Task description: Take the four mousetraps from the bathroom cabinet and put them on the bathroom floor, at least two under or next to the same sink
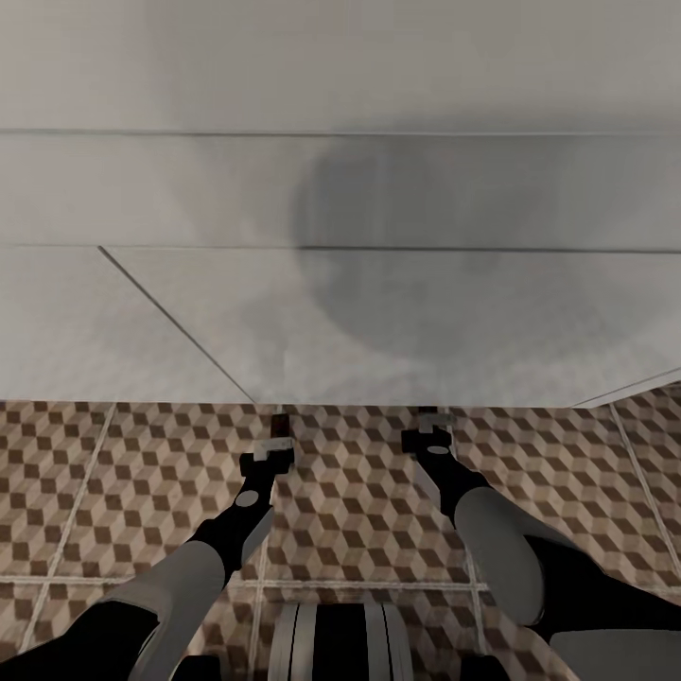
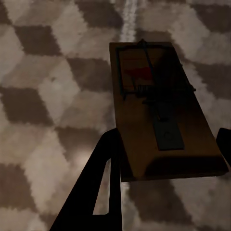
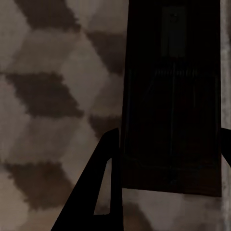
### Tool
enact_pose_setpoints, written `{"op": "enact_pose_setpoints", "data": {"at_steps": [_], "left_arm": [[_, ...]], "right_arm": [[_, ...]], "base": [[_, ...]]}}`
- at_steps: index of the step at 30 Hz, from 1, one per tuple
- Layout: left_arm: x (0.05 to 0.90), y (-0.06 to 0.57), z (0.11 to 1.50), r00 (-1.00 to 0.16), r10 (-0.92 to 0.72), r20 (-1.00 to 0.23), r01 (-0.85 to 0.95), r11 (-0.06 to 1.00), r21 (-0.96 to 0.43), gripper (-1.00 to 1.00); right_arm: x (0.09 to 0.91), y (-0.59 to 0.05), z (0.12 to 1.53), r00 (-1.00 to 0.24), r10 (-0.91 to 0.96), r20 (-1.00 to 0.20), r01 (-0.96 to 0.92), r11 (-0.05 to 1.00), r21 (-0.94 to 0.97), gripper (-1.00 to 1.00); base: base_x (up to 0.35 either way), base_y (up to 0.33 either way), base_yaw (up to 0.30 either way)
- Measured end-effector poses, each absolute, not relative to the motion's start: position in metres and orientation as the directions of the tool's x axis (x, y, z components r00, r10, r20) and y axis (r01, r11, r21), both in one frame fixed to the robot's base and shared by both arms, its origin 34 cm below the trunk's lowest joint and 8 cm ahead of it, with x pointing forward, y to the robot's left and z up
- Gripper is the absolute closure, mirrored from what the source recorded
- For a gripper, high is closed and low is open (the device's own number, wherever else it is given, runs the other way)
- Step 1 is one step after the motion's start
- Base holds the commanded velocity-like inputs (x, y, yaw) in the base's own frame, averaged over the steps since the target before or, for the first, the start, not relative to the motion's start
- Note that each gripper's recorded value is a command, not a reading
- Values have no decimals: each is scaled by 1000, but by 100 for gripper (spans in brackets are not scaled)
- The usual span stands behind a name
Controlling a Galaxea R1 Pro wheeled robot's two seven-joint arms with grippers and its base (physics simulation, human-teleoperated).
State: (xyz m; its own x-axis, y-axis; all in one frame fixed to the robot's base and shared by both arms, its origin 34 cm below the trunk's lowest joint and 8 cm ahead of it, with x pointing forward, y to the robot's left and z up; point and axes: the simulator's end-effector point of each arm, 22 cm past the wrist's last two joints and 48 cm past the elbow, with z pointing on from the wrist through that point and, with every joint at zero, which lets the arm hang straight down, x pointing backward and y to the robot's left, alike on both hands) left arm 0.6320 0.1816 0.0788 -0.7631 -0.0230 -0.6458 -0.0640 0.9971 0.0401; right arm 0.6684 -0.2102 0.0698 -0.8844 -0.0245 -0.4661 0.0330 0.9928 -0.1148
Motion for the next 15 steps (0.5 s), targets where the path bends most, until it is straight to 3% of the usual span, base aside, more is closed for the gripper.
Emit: {"op": "enact_pose_setpoints", "data": {"at_steps": [5, 15], "left_arm": [[632, 182, 79, -763, -23, -646, -64, 997, 40, 100], [632, 182, 79, -763, -20, -646, -62, 997, 42, 100]], "right_arm": [[669, -209, 70, -884, -24, -467, 33, 993, -113, 100], [669, -209, 70, -884, -25, -467, 32, 993, -114, 100]], "base": [[157, 0, 0], [23, 0, 0]]}}
